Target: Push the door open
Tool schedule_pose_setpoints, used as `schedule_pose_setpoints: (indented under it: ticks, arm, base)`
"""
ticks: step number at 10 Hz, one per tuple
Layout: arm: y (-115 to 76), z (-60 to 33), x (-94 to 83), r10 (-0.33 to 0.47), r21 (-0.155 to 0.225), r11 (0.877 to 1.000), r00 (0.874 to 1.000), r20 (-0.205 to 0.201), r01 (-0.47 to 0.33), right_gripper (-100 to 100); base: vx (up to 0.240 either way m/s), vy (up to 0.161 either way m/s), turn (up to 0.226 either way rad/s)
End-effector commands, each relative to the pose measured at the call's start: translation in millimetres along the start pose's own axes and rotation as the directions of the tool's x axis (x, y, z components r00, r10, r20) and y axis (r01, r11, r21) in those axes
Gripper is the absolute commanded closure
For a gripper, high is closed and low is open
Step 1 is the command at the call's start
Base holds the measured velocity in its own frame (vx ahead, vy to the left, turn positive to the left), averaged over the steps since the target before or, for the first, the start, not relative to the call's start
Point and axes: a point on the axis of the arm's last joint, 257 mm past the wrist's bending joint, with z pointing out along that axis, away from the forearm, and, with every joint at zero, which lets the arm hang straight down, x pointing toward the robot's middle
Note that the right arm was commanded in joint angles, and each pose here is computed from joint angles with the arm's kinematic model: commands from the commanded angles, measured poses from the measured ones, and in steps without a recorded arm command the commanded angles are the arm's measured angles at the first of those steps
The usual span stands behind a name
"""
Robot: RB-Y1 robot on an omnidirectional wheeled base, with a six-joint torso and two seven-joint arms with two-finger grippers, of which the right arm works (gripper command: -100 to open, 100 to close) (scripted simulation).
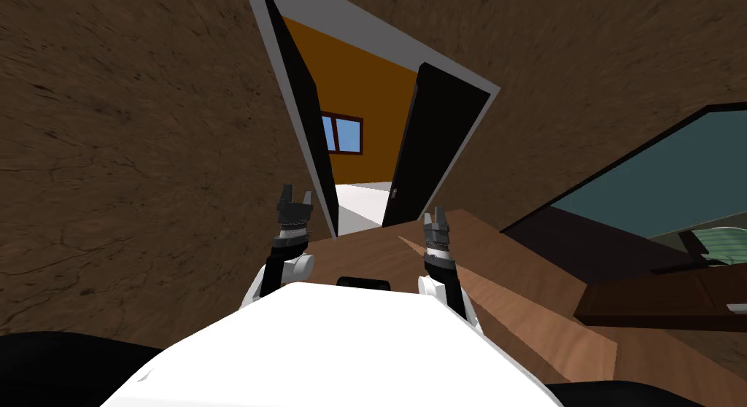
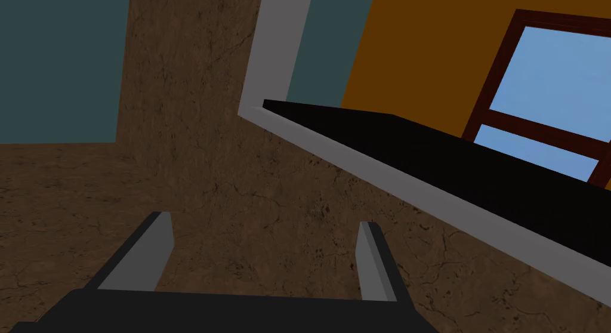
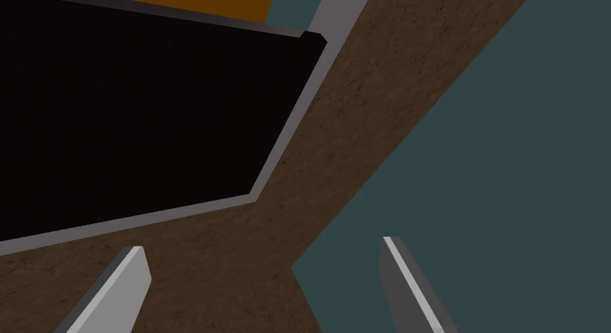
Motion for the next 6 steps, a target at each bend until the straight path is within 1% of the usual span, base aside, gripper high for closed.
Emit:
schedule_pose_setpoints:
  ticks: [1, 3, 4, 6]
  arm:
    - [-12.0, -1.5, 4.2, 0.008, 0.015, 1.000, 1.000, -0.009, -0.008, -100]
    - [-29.4, -4.0, 10.3, 0.021, 0.037, 0.999, 1.000, -0.021, -0.020, -100]
    - [-34.9, -4.9, 12.2, 0.025, 0.045, 0.999, 0.999, -0.024, -0.024, -100]
    - [-46.1, -6.8, 16.2, 0.033, 0.059, 0.998, 0.999, -0.032, -0.031, -100]
  base:
    - [0.083, -0.025, 0.042]
    - [0.183, -0.065, 0.046]
    - [0.175, -0.071, 0.049]
    - [0.112, -0.042, 0.038]
